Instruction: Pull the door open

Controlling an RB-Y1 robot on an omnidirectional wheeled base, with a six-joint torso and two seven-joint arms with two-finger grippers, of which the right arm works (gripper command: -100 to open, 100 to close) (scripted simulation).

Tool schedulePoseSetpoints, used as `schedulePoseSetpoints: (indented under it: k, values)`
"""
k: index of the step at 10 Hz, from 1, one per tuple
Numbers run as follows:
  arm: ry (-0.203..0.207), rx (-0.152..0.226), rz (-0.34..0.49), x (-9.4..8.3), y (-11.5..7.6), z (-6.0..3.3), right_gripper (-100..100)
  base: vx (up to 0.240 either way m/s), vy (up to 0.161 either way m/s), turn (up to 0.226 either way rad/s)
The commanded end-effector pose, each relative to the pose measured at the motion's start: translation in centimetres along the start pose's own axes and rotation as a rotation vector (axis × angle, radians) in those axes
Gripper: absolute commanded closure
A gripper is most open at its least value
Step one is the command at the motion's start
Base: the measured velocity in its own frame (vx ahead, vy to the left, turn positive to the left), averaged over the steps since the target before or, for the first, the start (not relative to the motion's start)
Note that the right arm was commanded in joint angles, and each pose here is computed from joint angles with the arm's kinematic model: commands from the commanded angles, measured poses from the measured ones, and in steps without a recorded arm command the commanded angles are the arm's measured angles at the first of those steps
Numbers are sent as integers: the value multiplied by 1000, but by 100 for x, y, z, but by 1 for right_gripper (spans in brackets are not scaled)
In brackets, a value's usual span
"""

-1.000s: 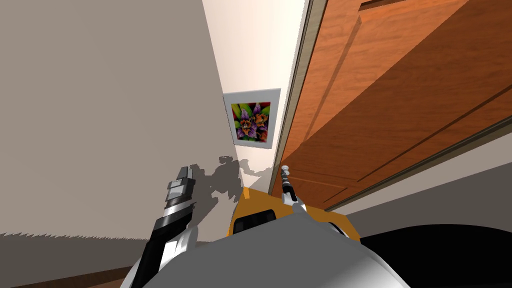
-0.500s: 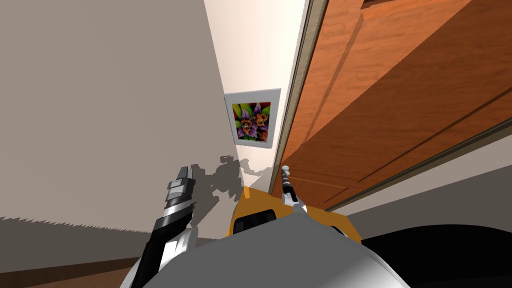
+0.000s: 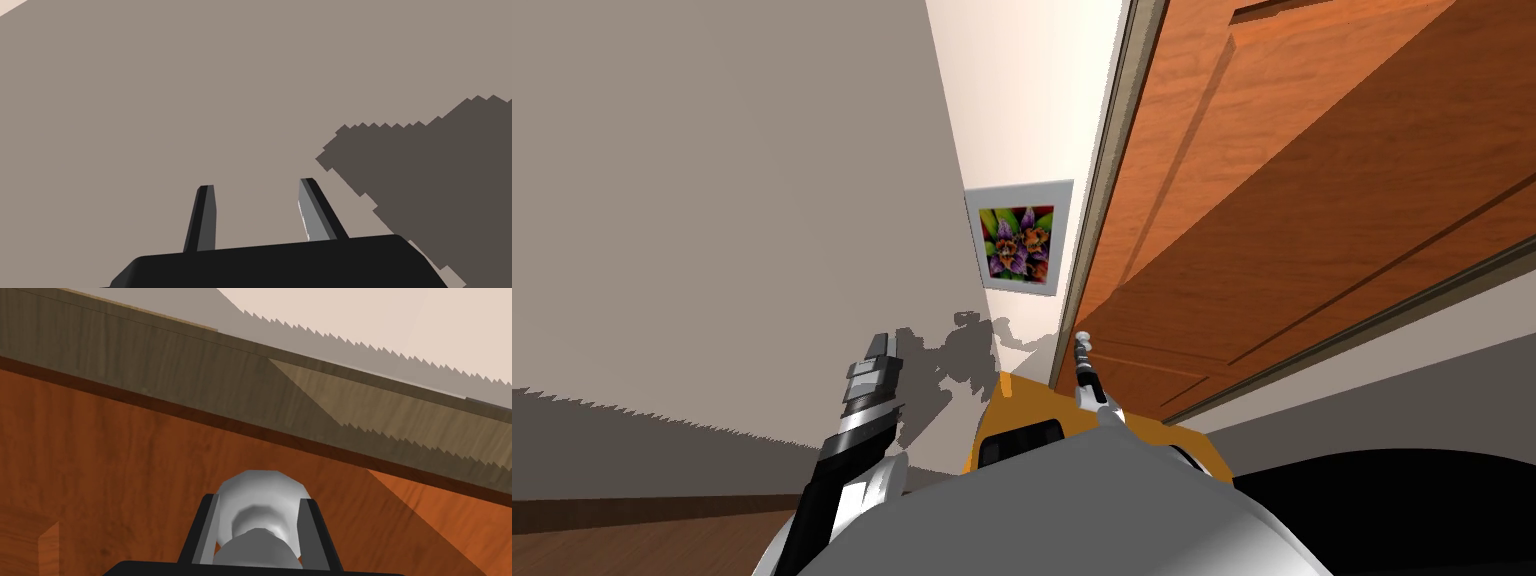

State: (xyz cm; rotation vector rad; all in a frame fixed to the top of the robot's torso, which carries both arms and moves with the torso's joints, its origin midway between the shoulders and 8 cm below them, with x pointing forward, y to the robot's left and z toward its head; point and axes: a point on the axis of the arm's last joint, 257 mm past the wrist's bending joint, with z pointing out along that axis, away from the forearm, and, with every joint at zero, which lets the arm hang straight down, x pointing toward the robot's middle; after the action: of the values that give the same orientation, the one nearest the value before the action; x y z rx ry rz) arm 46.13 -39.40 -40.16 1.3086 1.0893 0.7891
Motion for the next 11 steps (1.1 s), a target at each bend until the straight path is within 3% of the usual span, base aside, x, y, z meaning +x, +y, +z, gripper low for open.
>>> schedulePoseSetpoints:
  k: [1,11]
  values:
    - [-29,-1,22,-217,-26,9,100,-19,-15,12]
    - [-18,-18,264,-198,-2,10,100,-27,-3,29]
